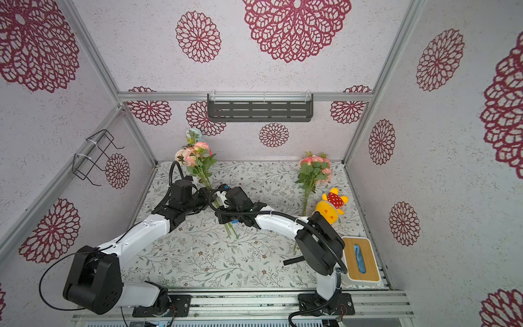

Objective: Wrap bouquets with tape
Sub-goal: Wrap the tape around the bouquet.

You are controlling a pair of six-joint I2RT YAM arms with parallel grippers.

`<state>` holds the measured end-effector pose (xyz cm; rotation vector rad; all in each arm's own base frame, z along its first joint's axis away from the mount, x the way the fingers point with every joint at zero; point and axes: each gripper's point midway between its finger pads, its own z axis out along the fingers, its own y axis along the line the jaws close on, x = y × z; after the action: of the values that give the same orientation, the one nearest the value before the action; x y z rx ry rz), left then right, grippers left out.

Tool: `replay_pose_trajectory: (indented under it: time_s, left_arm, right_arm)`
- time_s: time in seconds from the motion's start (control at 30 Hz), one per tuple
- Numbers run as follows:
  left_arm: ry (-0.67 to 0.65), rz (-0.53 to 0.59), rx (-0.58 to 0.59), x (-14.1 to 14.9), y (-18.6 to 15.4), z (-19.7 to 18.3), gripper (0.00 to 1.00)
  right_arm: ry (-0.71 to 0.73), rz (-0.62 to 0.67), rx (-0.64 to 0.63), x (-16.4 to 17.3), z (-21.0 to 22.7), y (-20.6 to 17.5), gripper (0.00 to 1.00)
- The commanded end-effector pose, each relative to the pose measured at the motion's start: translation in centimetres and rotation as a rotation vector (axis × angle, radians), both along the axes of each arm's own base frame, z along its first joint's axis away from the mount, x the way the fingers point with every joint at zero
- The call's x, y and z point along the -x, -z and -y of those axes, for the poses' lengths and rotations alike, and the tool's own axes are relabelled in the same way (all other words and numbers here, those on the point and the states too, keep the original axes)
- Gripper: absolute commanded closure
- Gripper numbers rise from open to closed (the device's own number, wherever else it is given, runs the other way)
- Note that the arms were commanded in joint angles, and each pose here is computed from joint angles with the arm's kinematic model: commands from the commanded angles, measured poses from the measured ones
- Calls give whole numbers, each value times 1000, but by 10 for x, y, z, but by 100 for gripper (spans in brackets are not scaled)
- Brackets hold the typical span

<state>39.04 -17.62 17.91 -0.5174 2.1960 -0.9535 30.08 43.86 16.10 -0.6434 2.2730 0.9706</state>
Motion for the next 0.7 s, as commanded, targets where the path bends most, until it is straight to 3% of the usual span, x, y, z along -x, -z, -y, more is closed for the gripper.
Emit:
replay_pose_trajectory:
  time_s: [0.0, 0.17, 0.3, 0.53, 0.57, 0.63, 0.67]
  left_arm:
    - [11, -2, -21, -2, 3, 5, 58]
    - [25, -23, -19, -1, 9, 10, 63]
    - [26, -38, -32, 0, 13, 10, 79]
    - [31, -48, -48, -2, 12, 10, 100]
    - [30, -46, -49, -2, 12, 10, 100]
    - [23, -42, -53, -2, 11, 8, 100]
    - [22, -37, -54, -2, 10, 7, 100]
  right_arm:
    - [-2, 112, -27, -10, -12, -31, 100]
    - [13, 154, 85, -10, -10, -20, 100]
    - [10, 164, 134, -8, -11, -13, 100]
    - [-19, 162, 115, -3, -15, -15, 100]
    - [-24, 156, 106, -2, -15, -16, 91]
    - [-26, 129, 70, 0, -14, -20, 61]
    - [-35, 116, 45, 2, -12, -24, 53]
